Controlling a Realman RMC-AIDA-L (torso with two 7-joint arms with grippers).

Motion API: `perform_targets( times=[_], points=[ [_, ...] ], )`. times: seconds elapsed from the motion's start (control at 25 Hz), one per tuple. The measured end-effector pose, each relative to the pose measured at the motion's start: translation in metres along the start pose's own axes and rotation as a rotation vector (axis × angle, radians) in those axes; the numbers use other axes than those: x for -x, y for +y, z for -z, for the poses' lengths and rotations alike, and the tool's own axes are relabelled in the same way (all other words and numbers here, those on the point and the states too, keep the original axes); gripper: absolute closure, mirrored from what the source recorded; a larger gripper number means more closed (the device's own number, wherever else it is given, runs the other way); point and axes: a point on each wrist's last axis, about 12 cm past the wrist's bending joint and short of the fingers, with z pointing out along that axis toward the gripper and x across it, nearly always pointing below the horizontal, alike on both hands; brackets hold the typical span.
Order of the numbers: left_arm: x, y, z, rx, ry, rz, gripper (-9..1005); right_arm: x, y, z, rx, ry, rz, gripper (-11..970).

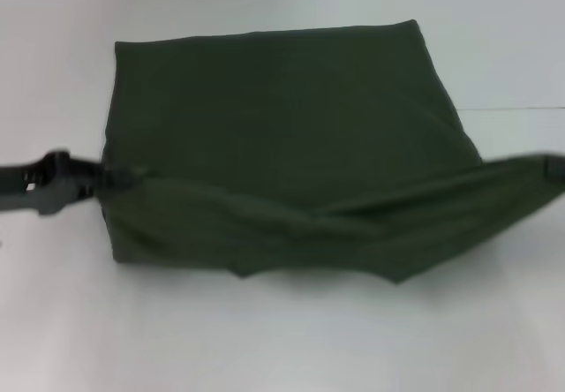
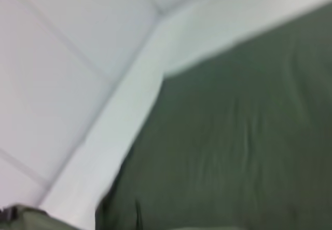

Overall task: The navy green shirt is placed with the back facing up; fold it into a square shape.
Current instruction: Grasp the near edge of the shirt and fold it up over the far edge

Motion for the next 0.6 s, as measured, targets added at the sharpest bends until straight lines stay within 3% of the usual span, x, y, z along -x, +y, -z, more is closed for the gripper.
perform_targets(
  times=[0.2, 0.6],
  points=[
    [0.018, 0.001, -0.022, 0.005, -0.147, -0.034, 937, 0.019, -0.001, -0.019, -0.034, -0.141, -0.006, 876],
    [0.030, 0.012, -0.055, 0.091, -0.436, -0.085, 937, 0.037, -0.007, -0.067, -0.154, -0.369, -0.023, 862]
  ],
)
